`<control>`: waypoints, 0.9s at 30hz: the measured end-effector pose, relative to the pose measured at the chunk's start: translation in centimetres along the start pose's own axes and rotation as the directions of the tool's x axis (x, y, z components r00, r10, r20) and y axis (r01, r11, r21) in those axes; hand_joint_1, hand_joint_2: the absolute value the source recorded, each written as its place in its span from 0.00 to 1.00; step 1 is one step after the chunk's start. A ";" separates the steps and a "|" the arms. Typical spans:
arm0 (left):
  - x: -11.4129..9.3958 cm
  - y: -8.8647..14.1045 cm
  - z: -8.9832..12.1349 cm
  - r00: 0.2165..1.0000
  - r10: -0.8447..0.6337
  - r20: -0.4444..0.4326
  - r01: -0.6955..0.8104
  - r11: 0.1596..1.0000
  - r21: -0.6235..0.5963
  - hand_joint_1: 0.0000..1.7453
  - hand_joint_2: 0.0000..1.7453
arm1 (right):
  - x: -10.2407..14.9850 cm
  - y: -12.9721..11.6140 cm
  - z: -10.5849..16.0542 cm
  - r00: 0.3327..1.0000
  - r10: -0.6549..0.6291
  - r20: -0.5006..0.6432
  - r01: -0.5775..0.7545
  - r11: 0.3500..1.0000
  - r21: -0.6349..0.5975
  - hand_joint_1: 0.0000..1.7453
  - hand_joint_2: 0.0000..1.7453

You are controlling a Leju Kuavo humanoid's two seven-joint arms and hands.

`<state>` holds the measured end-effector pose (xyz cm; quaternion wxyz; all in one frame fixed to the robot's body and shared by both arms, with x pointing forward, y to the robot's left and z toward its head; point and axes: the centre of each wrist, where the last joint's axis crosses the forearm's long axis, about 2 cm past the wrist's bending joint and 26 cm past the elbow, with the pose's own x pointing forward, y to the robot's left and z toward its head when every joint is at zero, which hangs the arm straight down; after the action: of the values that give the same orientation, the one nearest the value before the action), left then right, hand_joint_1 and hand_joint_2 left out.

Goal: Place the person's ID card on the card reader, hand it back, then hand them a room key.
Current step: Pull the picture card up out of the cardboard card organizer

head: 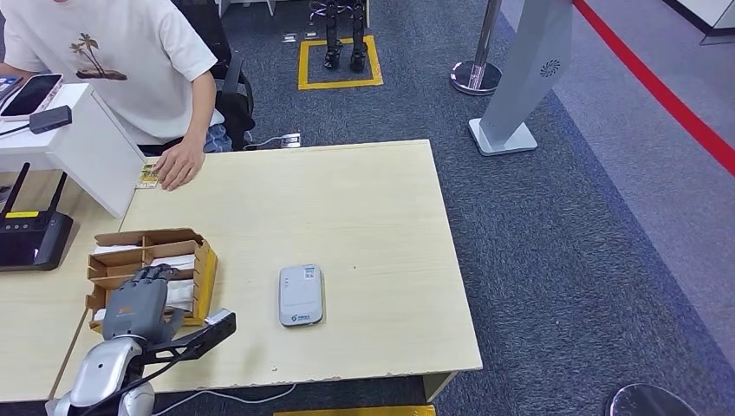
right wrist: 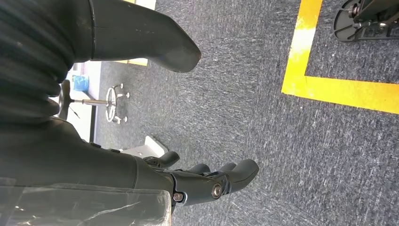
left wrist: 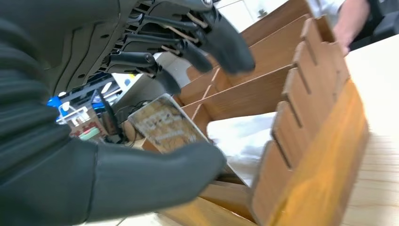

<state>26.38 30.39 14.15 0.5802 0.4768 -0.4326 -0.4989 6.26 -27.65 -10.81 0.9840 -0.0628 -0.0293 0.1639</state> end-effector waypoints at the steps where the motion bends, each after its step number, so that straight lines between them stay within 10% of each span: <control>1: 0.1 0.0 0.0 1.000 -0.001 0.003 0.001 1.000 0.001 1.00 1.00 | 0.0 0.0 0.0 1.000 0.000 0.000 0.000 1.000 0.000 0.00 1.00; 27: 0.5 -0.1 -0.2 1.000 -0.011 0.020 0.011 1.000 -0.002 1.00 1.00 | -0.1 0.0 0.0 1.000 0.007 -0.001 -0.007 1.000 0.003 0.00 1.00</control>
<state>26.58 29.91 14.06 0.5734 0.4738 -0.4352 -0.5073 6.21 -27.67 -10.83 0.9835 -0.0618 -0.0283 0.1675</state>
